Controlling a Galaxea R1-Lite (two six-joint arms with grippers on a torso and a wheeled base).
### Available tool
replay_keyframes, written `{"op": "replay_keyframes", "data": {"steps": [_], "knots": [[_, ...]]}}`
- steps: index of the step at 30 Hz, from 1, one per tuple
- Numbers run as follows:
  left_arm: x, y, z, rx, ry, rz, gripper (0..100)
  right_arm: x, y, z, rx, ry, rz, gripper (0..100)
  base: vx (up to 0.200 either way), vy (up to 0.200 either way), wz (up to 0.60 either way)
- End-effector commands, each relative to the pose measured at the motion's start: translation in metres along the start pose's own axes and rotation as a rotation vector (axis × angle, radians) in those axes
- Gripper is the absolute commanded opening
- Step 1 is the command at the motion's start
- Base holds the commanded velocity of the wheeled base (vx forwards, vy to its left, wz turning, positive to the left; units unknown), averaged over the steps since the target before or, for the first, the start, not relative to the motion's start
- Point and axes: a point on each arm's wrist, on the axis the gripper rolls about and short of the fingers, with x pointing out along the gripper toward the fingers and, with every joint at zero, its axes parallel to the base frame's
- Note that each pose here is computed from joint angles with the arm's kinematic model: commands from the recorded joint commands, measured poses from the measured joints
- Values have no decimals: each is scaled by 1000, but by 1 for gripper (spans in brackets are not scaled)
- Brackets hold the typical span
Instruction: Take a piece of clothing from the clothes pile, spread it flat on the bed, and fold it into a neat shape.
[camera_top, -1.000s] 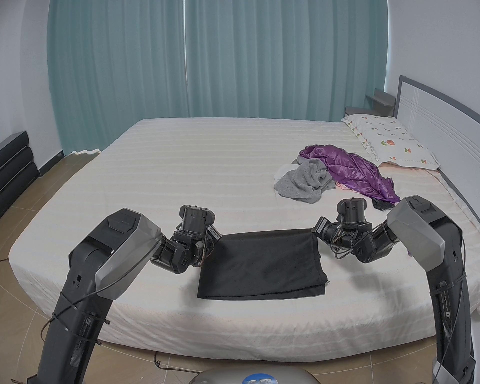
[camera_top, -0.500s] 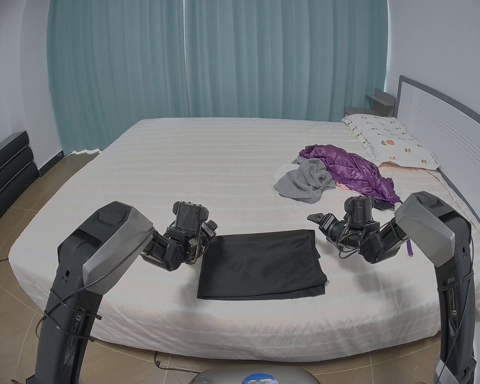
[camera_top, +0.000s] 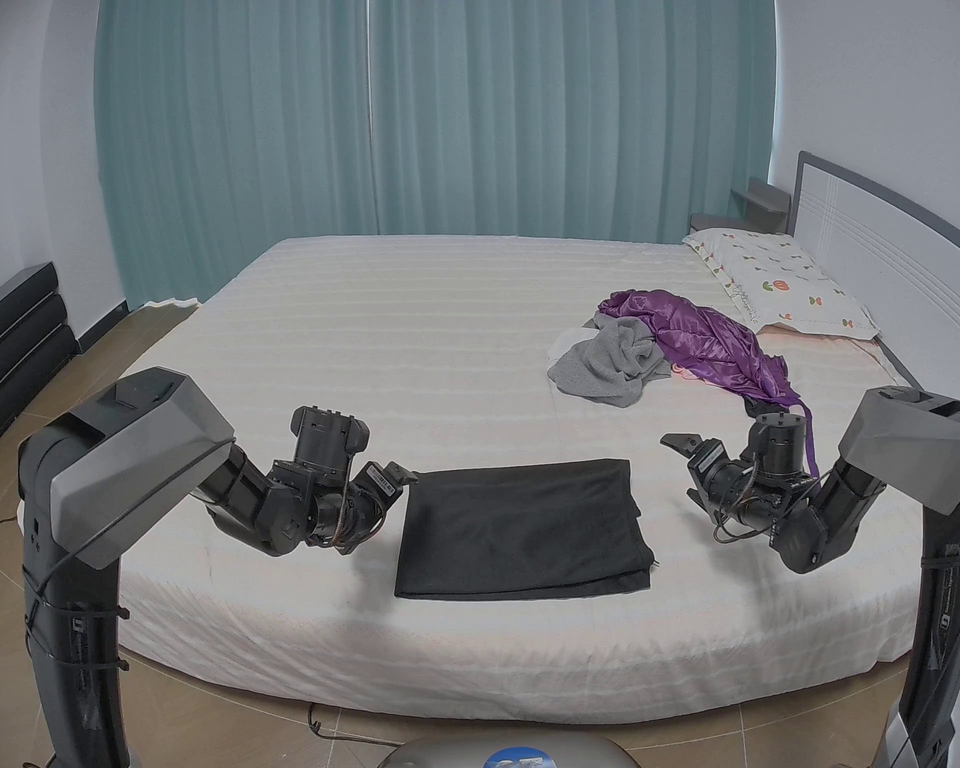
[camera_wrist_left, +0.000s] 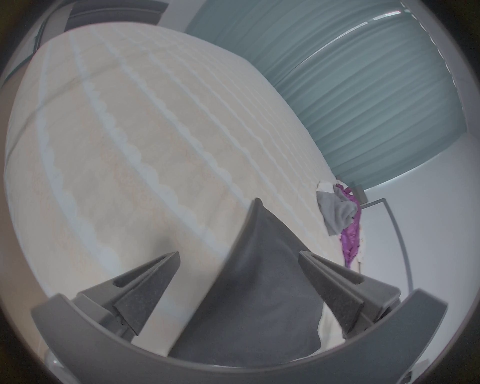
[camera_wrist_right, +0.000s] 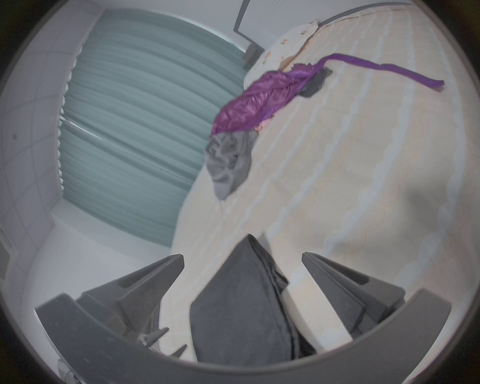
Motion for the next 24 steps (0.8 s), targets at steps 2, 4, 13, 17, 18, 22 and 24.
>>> {"op": "replay_keyframes", "data": {"steps": [2,4,13,17,18,22,24], "knots": [[-23,-1,-6,-62,45,-66,100,-27,-11,-3,81,-14,8,100,0,0,0],[-23,1,-7,-62,46,-67,100,-26,-12,-5,94,2,8,100,0,0,0],[-22,-1,-7,-65,48,-74,100,-26,-18,-6,116,23,-1,100,0,-133,0],[-18,2,-8,-57,48,-64,100,-25,-23,-6,121,26,-15,100,0,-200,0],[-17,3,-8,-56,47,-62,100,-25,-23,-6,122,24,-16,100,0,-200,0],[-12,9,-1,-25,14,-80,100,-24,-27,-7,125,27,-23,100,0,-50,0],[-4,12,-1,-19,5,-75,100,-22,-28,-9,124,30,-23,100,0,0,0]]}}
